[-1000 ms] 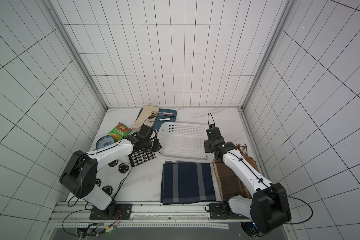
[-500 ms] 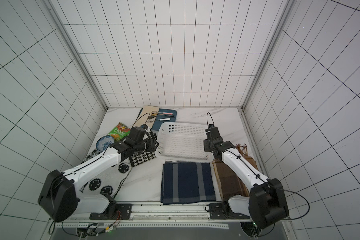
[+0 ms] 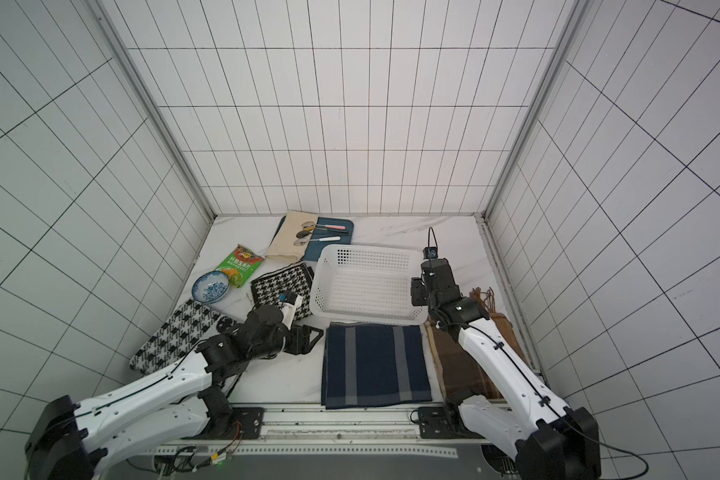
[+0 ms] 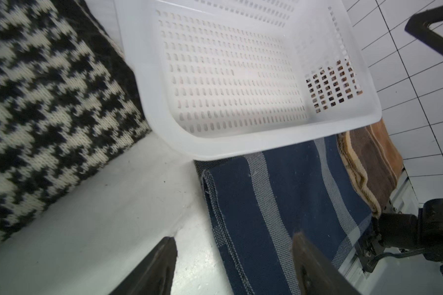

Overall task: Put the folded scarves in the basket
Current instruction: Pick up the scarf at the center of the board.

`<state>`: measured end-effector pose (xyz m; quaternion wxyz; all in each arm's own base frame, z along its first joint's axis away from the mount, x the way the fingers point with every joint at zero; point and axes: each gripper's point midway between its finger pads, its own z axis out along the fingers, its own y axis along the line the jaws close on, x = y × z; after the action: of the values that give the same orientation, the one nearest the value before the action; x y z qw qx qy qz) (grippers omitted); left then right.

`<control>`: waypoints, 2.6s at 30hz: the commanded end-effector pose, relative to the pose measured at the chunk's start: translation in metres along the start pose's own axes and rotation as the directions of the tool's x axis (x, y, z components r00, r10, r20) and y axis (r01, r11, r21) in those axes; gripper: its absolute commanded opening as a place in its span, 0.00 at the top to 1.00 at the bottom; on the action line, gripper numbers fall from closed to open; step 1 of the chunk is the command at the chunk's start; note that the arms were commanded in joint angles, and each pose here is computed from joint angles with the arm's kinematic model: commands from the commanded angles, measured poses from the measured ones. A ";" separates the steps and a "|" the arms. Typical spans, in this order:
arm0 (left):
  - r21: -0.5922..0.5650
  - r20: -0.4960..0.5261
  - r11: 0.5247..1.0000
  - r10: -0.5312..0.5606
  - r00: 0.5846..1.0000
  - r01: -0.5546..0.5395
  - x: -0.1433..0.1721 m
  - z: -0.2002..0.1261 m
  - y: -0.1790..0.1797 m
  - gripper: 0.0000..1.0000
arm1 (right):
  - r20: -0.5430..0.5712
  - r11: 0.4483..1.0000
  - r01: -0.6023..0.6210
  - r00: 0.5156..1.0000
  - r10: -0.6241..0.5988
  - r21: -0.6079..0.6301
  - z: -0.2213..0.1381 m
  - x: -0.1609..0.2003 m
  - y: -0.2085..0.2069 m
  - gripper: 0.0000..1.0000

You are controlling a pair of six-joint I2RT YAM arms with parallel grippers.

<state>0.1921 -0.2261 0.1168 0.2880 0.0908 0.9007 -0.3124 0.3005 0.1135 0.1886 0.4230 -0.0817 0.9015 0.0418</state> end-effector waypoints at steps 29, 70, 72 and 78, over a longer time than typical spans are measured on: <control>-0.119 -0.189 0.993 -0.025 0.982 0.003 0.068 0.092 0.014 0.96 | 0.034 0.997 -0.002 0.999 0.004 -0.076 -0.011 0.004 0.012 0.51; -0.239 -0.130 0.964 -0.150 0.980 0.116 0.047 0.048 0.078 0.50 | -0.357 0.932 -0.176 0.933 0.055 -0.317 -0.017 0.223 0.098 0.45; -0.236 -0.139 0.966 -0.142 0.980 0.106 0.050 0.051 0.076 0.49 | -0.373 0.936 -0.176 0.926 0.053 -0.304 -0.016 0.228 0.096 0.45; -0.212 -0.200 0.974 -0.127 0.971 0.084 0.061 0.059 0.068 0.50 | -0.408 0.912 -0.237 0.909 0.087 -0.334 -0.015 0.240 0.104 0.47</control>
<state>0.2097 -0.2142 0.0281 0.2193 0.0334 0.9442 -0.2434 0.1293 0.1861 0.0280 0.2313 -0.1030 0.9427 0.2175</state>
